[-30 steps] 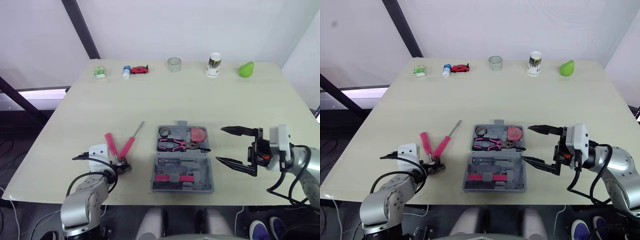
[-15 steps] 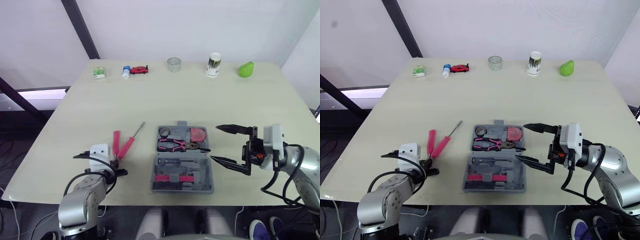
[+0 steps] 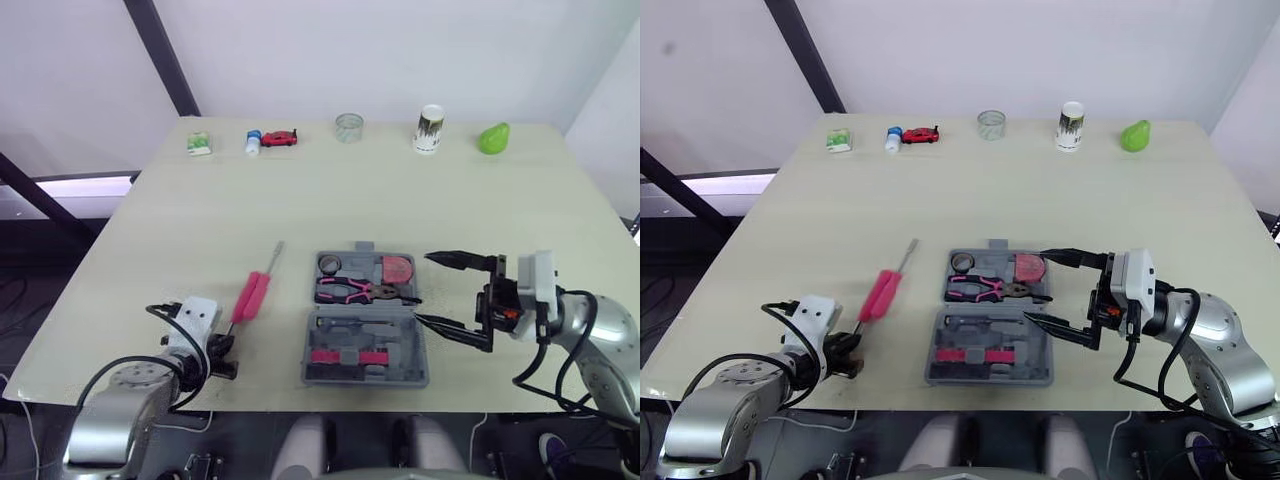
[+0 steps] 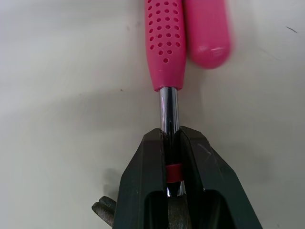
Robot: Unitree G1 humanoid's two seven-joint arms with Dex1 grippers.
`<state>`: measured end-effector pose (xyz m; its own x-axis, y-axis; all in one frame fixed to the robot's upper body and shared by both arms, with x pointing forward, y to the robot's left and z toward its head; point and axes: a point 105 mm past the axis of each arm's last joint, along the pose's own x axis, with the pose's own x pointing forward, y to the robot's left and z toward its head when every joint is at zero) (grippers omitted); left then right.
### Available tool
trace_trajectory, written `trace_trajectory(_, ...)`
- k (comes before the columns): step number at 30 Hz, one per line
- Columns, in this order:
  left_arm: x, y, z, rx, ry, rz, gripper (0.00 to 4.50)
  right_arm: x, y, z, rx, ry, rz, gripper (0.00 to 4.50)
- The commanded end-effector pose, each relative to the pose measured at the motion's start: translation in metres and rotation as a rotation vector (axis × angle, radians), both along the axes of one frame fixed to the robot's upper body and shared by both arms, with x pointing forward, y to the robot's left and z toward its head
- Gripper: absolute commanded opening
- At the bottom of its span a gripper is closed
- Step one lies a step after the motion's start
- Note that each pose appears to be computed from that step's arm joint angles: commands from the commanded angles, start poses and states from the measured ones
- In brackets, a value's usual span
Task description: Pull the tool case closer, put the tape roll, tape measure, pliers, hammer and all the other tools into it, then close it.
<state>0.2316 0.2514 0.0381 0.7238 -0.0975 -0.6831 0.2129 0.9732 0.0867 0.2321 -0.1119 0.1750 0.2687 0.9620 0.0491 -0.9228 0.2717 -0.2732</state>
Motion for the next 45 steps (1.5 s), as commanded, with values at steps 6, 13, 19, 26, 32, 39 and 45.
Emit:
trace_trajectory(6, -0.022, 0.001, -0.003, -0.014, 0.048, -0.023, 0.05, -0.023, 0.006, 0.000, -0.074, -0.036, 0.150, 4.50)
trace_trajectory(13, -0.022, -0.010, 0.001, -0.052, 0.035, -0.006, 0.05, -0.027, 0.009, -0.004, -0.138, -0.055, 0.219, 4.50)
trace_trajectory(19, -0.025, -0.013, 0.000, -0.067, 0.043, 0.019, 0.05, -0.026, 0.009, -0.006, -0.161, -0.059, 0.231, 4.50)
trace_trajectory(26, -0.017, -0.012, 0.001, -0.118, -0.006, 0.196, 0.05, -0.022, 0.009, -0.006, -0.157, -0.062, 0.197, 4.50)
trace_trajectory(32, -0.017, -0.019, -0.001, -0.132, 0.008, 0.185, 0.05, -0.021, 0.009, -0.005, -0.154, -0.062, 0.183, 4.50)
trace_trajectory(39, -0.013, -0.017, 0.008, -0.168, -0.017, 0.177, 2.71, -0.021, 0.010, -0.005, -0.154, -0.058, 0.177, 4.50)
trace_trajectory(45, -0.002, -0.022, 0.041, -0.096, -0.099, 0.045, 4.35, -0.020, 0.010, -0.006, -0.154, -0.053, 0.172, 4.50)
